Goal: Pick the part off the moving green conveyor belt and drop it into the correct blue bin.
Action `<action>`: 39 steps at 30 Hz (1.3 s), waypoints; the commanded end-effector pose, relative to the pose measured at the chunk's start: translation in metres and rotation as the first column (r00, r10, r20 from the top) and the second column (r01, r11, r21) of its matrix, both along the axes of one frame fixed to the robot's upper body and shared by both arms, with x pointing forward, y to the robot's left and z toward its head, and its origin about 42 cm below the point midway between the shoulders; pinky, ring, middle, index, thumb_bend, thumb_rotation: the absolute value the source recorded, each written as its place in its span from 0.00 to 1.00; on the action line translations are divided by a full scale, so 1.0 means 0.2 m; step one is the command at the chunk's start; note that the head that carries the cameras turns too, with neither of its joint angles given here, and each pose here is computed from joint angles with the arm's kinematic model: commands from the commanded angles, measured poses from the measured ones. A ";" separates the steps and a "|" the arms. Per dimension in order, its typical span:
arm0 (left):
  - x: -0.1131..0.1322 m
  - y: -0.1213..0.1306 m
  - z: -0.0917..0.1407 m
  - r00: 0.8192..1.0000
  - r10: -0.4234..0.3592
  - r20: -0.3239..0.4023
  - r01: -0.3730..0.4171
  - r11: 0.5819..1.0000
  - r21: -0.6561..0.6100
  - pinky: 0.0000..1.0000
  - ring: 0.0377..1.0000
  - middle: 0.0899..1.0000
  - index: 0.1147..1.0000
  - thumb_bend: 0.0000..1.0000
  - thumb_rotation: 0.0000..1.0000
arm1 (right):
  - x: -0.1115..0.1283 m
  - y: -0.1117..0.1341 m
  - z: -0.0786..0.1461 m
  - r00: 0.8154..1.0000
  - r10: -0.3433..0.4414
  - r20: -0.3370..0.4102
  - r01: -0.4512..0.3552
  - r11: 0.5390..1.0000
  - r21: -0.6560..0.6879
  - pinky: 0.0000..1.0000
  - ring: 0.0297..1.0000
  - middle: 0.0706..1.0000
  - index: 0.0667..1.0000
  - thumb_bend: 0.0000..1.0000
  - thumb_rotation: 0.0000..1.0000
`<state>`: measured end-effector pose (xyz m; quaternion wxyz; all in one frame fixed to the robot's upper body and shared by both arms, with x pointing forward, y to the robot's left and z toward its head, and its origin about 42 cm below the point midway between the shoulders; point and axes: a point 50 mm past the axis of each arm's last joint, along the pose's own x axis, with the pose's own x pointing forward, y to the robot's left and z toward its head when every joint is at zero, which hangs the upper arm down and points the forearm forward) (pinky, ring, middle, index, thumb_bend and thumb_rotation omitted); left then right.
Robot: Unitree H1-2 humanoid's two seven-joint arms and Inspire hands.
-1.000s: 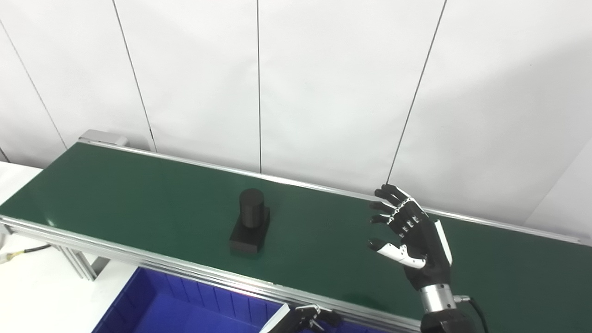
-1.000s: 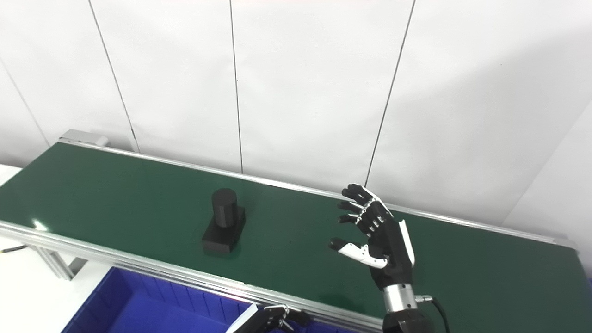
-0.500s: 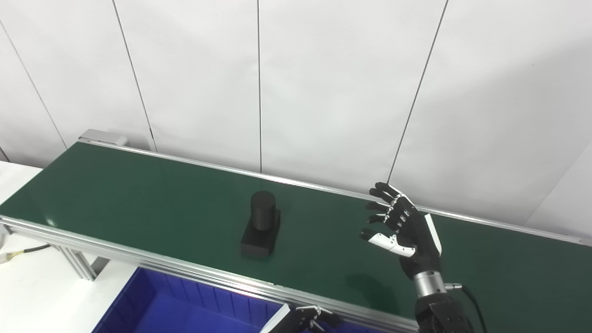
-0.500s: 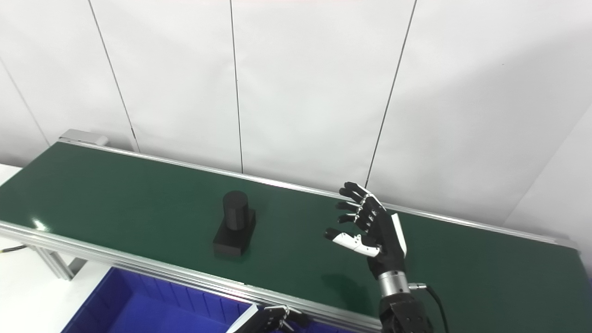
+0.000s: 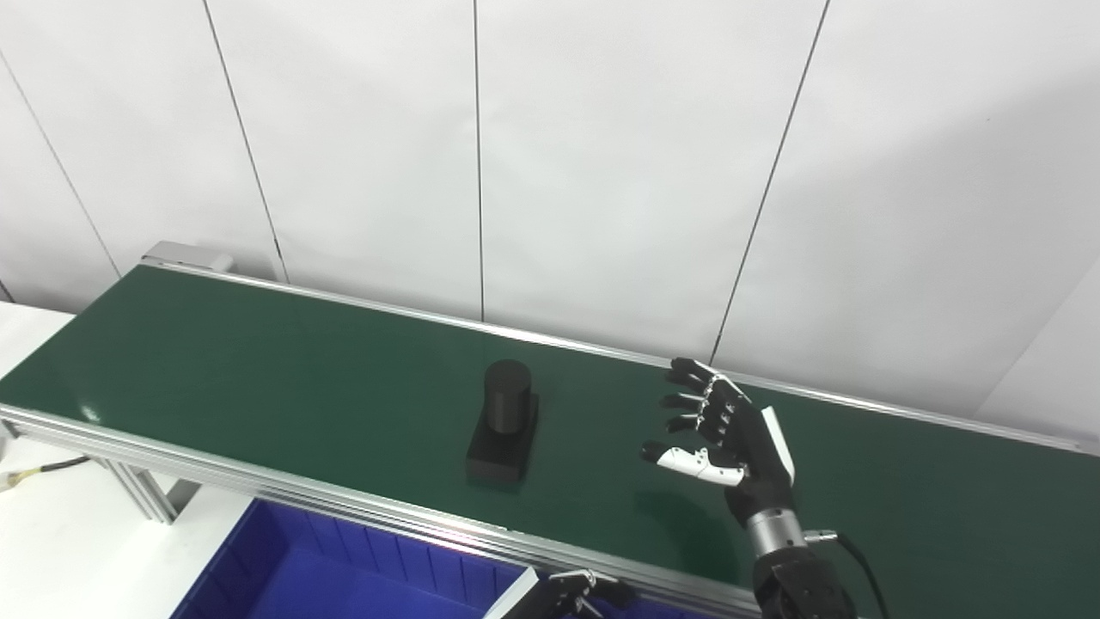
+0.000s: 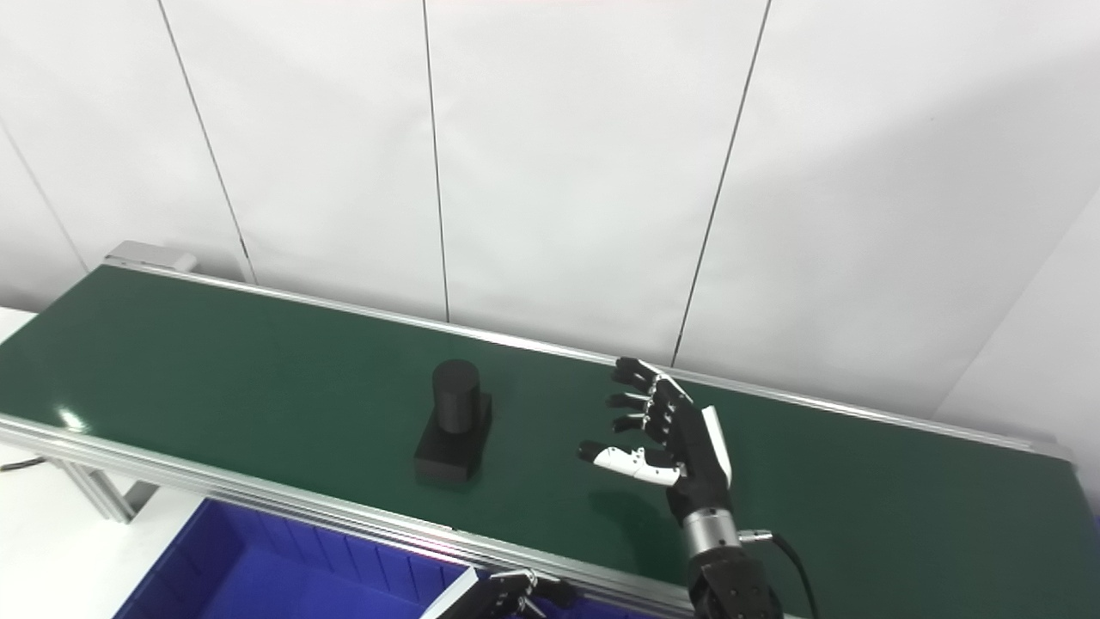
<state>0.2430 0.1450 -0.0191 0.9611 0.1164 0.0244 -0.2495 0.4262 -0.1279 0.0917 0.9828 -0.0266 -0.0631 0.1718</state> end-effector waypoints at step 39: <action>-0.04 -0.04 0.06 0.999 -0.024 0.022 0.025 0.997 -0.075 0.74 0.75 0.75 0.70 0.93 0.02 | 0.25 0.25 0.23 0.991 0.093 0.096 -0.070 0.974 -0.216 0.75 0.83 0.89 0.85 1.00 0.29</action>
